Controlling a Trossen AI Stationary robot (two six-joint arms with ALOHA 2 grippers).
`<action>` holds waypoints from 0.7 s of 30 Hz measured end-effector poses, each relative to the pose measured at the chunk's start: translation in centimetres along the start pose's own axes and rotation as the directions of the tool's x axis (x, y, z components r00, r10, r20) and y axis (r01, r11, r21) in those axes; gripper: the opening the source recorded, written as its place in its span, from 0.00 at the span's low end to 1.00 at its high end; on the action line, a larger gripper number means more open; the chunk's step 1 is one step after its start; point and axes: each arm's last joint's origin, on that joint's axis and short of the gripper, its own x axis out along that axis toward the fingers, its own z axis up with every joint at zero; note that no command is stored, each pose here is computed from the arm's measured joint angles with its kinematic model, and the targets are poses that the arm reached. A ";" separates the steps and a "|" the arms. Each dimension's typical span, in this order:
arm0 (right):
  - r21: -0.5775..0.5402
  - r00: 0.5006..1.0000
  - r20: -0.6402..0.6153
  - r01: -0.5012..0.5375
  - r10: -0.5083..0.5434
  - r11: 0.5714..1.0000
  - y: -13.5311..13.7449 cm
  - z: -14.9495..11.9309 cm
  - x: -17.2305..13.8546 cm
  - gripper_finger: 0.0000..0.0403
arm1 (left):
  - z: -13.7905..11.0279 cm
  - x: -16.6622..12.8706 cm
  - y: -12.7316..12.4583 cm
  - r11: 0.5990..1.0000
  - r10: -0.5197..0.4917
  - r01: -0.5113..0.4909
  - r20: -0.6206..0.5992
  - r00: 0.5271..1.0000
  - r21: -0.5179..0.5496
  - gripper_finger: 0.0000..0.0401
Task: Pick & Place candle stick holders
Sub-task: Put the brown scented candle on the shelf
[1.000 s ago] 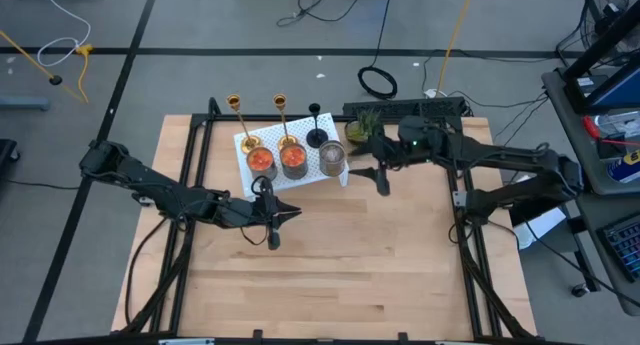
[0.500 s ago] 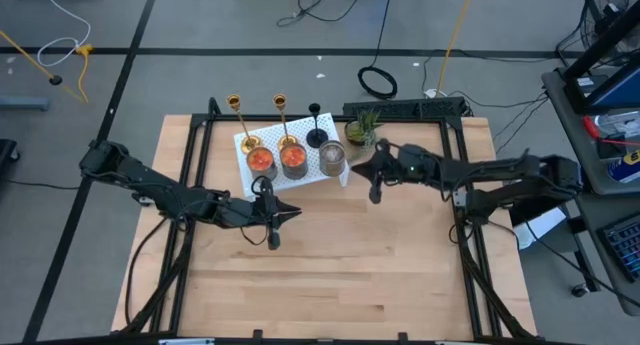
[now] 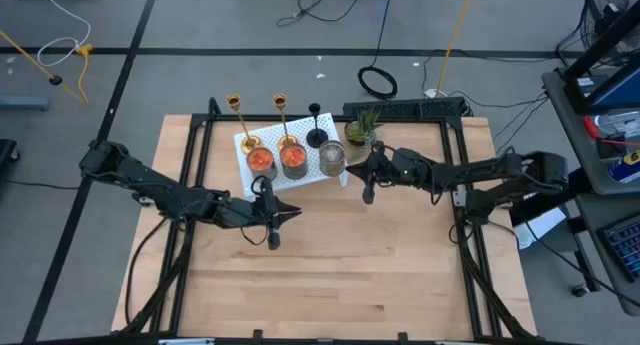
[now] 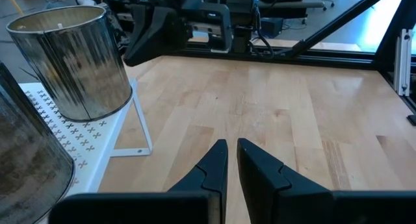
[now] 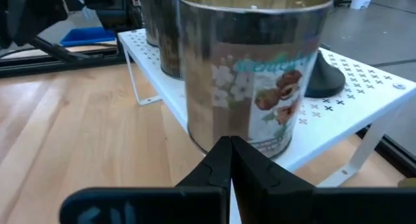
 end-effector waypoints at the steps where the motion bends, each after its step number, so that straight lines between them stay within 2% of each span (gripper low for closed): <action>1: 0.001 1.000 0.002 0.005 -0.005 1.000 -0.1 0.0 0.1 0.00 | 0.0 0.0 0.0 1.000 0.000 0.000 0.000 1.000 0.000 0.10; 14: 0.013 0.997 0.063 0.051 -0.052 0.999 -1.5 0.1 0.7 0.00 | 0.0 0.0 0.0 1.000 0.000 0.000 0.000 1.000 0.000 0.10; 21: 0.013 0.997 0.080 0.022 -0.023 1.000 -1.5 0.2 0.7 0.00 | 0.1 0.0 0.0 1.000 -0.002 0.002 0.013 1.000 -0.030 0.10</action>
